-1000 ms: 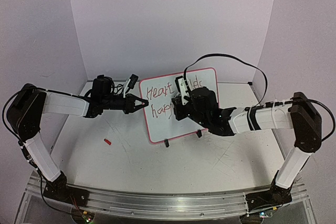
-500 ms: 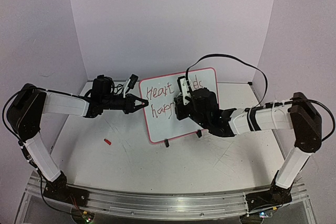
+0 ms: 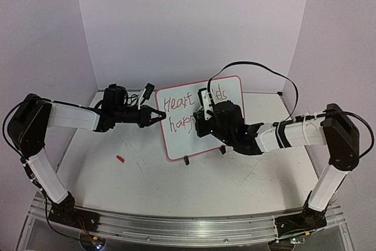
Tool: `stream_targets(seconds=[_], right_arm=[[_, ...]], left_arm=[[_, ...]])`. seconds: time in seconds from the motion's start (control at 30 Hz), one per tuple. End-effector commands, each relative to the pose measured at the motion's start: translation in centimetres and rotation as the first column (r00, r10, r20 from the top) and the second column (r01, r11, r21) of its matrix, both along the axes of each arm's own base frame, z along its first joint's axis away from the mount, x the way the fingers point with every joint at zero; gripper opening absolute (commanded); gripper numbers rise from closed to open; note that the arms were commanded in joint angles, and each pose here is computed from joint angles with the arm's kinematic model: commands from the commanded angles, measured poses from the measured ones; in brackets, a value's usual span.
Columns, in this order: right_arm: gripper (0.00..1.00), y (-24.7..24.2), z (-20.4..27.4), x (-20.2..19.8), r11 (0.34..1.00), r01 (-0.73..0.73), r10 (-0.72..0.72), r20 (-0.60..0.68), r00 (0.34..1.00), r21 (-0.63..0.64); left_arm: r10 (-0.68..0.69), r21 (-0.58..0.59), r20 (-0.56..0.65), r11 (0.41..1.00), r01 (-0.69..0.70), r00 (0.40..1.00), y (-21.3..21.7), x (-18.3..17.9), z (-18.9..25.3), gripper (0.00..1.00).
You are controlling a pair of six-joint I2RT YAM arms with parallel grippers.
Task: Write a sentence on the whiteboard
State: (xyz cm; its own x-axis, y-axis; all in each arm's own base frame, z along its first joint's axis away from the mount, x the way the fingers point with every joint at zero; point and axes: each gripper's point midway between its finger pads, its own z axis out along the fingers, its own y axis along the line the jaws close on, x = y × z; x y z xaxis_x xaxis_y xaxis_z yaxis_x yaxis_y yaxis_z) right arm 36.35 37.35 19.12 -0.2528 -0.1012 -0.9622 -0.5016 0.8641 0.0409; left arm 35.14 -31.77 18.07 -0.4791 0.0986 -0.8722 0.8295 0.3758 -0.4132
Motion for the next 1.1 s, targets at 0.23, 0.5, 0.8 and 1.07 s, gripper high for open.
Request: stream_targets(seconds=[0.23,0.5,0.8,1.07], right_arm=[[0.00,-2.3,5.3,-0.8,0.995,0.048,-0.054,0.074,0.996,0.085],[0.00,-3.9,6.0,-1.4,0.998,-0.019,0.013,0.100,0.995,0.063],[0.00,-1.3,5.5,-1.6,0.990,-0.132,0.126,0.117,0.985,0.045],[0.00,-0.6,4.3,-2.1,0.989,-0.143,0.139,0.099,0.985,0.027]], left_arm=[[0.103,0.108,0.125,0.987,-0.117,0.987,1.5,2.7,-1.0,0.00],[0.106,0.109,0.133,0.987,-0.121,0.985,1.5,2.7,-0.8,0.00],[0.107,0.102,0.144,0.987,-0.123,0.984,1.6,2.6,-0.1,0.00],[0.106,0.109,0.131,0.987,-0.121,0.986,1.5,2.8,-0.7,0.00]])
